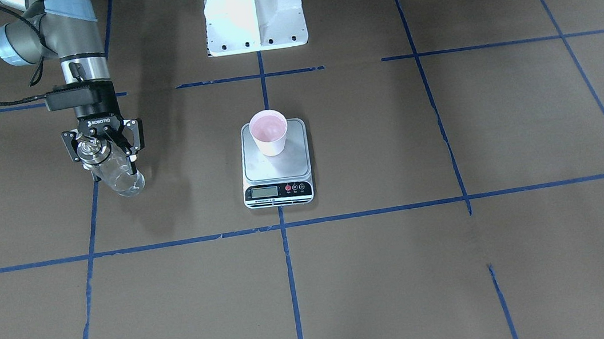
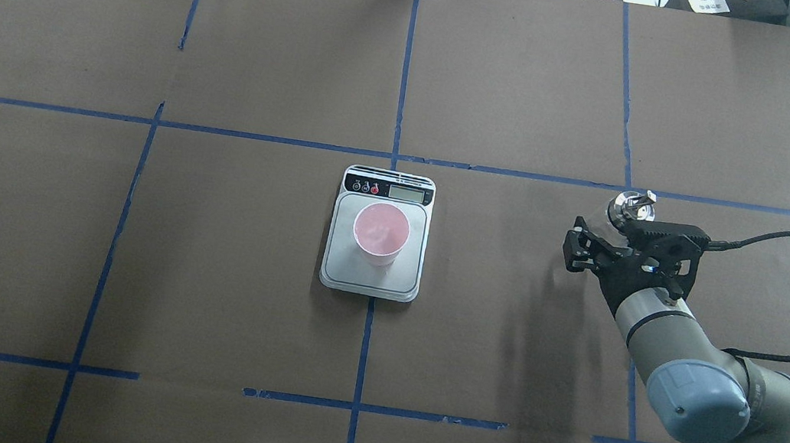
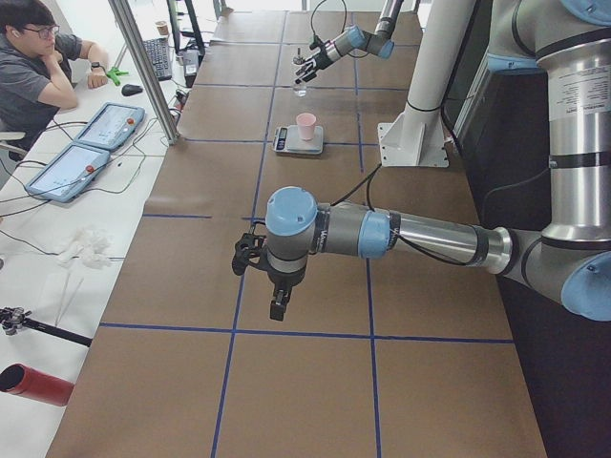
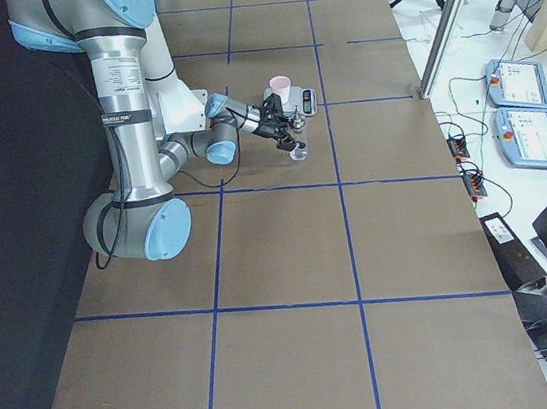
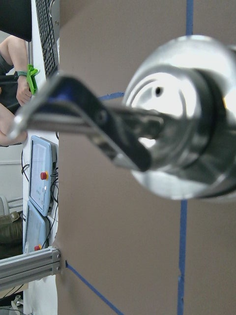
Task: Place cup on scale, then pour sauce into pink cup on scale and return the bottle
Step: 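Lower the bottle onto the table with the right gripper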
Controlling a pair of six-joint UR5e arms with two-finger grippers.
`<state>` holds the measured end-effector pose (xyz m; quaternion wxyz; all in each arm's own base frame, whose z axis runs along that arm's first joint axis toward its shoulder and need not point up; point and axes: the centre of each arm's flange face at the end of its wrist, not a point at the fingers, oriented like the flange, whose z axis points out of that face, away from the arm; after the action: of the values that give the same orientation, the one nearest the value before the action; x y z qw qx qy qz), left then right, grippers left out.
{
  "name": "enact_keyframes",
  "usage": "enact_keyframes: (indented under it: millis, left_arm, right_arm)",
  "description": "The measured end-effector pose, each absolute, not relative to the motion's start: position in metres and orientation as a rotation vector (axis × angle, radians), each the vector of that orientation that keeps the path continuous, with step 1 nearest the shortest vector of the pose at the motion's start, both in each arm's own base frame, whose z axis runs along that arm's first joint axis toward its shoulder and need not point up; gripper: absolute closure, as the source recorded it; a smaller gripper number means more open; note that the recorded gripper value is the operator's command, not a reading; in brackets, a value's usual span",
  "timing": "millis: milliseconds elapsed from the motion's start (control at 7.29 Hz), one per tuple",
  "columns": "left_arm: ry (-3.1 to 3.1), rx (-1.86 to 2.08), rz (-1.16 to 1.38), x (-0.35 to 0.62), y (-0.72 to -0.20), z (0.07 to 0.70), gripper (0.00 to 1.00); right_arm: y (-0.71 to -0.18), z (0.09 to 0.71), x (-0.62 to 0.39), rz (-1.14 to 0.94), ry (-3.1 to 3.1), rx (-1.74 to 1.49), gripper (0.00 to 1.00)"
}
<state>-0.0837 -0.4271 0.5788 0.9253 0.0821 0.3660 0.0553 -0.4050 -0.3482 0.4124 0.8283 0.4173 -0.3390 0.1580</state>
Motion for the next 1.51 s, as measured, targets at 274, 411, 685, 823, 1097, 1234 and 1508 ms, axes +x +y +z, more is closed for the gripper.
enact_keyframes:
  millis: [274,411,685,823,1097,1234,1508]
  left_arm:
    - [0.750,0.166,0.114,-0.084,-0.427,0.580,0.00]
    - [0.751,0.163,0.113,-0.084,-0.427,0.582,0.00]
    - [0.751,0.161,0.114,-0.084,-0.427,0.583,0.00]
    - [0.751,0.161,0.114,-0.084,-0.427,0.583,0.00]
    - [0.751,0.161,0.114,-0.084,-0.427,0.583,0.00]
    - [0.751,0.161,0.114,-0.084,-0.427,0.583,0.00]
    - [0.751,0.161,0.114,-0.084,-0.427,0.583,0.00]
  right_arm:
    - [-0.346,0.427,-0.397,0.312,-0.689,0.878,1.00]
    - [-0.345,0.432,-0.395,0.297,-0.674,0.879,1.00]
    - [-0.344,0.437,-0.394,0.278,-0.657,0.881,1.00]
    - [-0.344,0.439,-0.394,0.273,-0.653,0.881,0.85]
    - [-0.344,0.440,-0.395,0.270,-0.652,0.881,0.62]
    - [-0.344,0.439,-0.395,0.270,-0.652,0.880,0.57]
    - [-0.344,0.439,-0.395,0.271,-0.655,0.880,0.23]
